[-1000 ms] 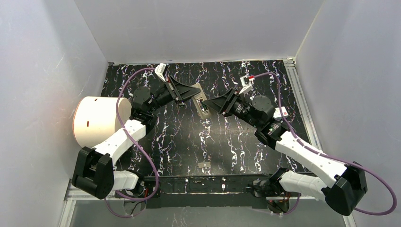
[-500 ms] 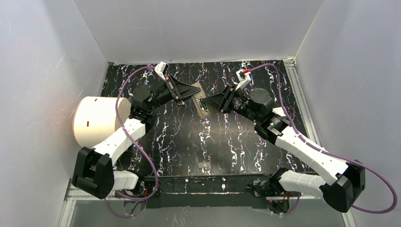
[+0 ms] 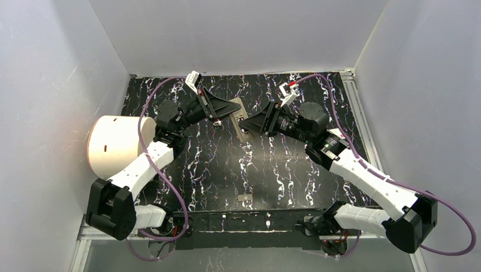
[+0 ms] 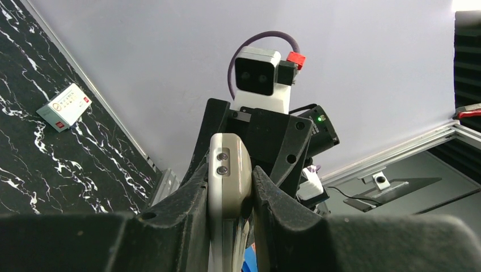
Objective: Load the batteries into the remote control
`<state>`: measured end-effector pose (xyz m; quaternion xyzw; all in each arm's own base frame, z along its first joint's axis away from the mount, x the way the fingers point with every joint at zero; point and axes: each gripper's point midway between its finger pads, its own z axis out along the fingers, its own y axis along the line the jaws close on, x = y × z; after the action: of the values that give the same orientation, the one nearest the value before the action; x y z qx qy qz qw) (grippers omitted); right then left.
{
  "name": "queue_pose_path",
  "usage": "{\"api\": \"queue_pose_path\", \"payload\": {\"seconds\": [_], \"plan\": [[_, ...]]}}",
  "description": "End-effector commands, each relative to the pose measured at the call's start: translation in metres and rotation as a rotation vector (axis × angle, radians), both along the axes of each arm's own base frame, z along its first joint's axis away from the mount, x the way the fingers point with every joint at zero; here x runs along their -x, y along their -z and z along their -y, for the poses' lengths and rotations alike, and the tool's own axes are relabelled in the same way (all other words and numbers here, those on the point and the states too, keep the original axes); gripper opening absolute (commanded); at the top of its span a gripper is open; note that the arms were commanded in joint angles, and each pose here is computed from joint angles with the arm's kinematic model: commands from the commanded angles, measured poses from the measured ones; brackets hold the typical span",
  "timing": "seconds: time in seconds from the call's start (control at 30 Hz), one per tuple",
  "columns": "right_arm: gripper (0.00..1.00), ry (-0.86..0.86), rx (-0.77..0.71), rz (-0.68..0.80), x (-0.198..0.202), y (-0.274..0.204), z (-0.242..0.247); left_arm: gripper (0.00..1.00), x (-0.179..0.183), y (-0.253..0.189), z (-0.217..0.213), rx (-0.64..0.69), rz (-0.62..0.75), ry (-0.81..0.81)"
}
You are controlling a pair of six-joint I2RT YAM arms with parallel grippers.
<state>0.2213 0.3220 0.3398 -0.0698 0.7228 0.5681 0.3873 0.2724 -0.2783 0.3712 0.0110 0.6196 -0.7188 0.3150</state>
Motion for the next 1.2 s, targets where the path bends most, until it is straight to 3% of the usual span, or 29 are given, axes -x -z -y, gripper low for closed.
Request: {"api": "queue_pose_path", "payload": {"seconds": [0.0,0.33,0.5,0.6,0.73,0.93,0.97,1.17], "plan": [[0.65,-0.055,-0.069,0.035,0.011,-0.026,0.002,0.0,0.021,-0.04,-0.004,0.048,0.124,0.027],[0.47,-0.102,-0.01,0.084,0.014,-0.006,0.002,0.0,0.021,-0.045,-0.005,0.064,0.105,0.03],[0.44,-0.149,0.056,0.1,0.016,0.016,-0.002,0.0,0.023,-0.053,-0.006,0.078,0.107,0.032],[0.46,-0.135,0.047,0.102,0.011,0.009,-0.004,0.0,0.022,-0.048,-0.007,0.065,0.103,0.019],[0.58,-0.095,0.007,0.114,0.005,-0.013,-0.003,0.0,0.016,-0.026,-0.007,0.008,0.077,-0.023],[0.76,0.003,-0.024,0.139,0.0,-0.035,0.014,0.0,-0.006,0.031,-0.025,-0.181,-0.005,-0.215],[0.78,0.083,0.051,0.116,-0.011,-0.016,0.024,0.0,-0.018,0.055,-0.044,-0.238,-0.067,-0.354],[0.79,0.199,0.289,0.042,-0.027,0.052,0.048,0.0,-0.017,0.096,-0.079,-0.401,-0.109,-0.524]]}}
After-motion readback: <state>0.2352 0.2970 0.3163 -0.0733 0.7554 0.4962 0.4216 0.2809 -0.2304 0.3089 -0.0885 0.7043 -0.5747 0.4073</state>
